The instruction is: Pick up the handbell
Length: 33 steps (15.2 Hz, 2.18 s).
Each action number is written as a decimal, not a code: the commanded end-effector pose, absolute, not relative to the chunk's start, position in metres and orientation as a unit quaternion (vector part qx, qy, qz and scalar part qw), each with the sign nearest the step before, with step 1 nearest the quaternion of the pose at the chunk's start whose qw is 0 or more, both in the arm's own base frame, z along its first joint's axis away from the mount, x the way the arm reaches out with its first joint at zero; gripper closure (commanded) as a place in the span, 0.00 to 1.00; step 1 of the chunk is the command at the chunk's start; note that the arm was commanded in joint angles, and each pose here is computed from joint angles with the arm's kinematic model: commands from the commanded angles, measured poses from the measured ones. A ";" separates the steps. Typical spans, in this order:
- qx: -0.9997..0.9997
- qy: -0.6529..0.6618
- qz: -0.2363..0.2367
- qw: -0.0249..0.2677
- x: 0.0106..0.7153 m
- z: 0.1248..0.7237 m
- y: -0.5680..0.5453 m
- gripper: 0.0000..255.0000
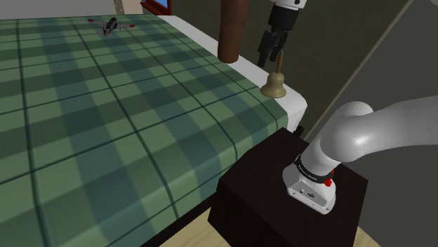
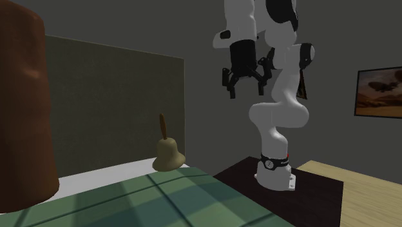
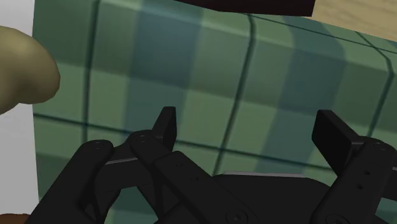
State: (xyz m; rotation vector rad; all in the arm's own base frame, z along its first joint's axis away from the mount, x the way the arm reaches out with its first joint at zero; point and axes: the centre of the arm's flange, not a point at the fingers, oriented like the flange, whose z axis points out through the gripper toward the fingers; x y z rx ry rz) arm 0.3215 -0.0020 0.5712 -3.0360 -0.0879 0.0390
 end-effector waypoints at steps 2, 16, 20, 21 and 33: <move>-0.998 -0.033 0.013 0.050 0.324 0.569 -0.014 0.00; -0.996 -0.085 0.019 0.024 0.364 0.539 -0.184 0.00; -0.995 -0.100 0.021 0.016 0.379 0.532 -0.231 0.00; -0.994 -0.104 0.021 0.014 0.383 0.531 -0.243 0.00; -0.991 -0.132 0.024 -0.001 0.416 0.498 -0.333 0.00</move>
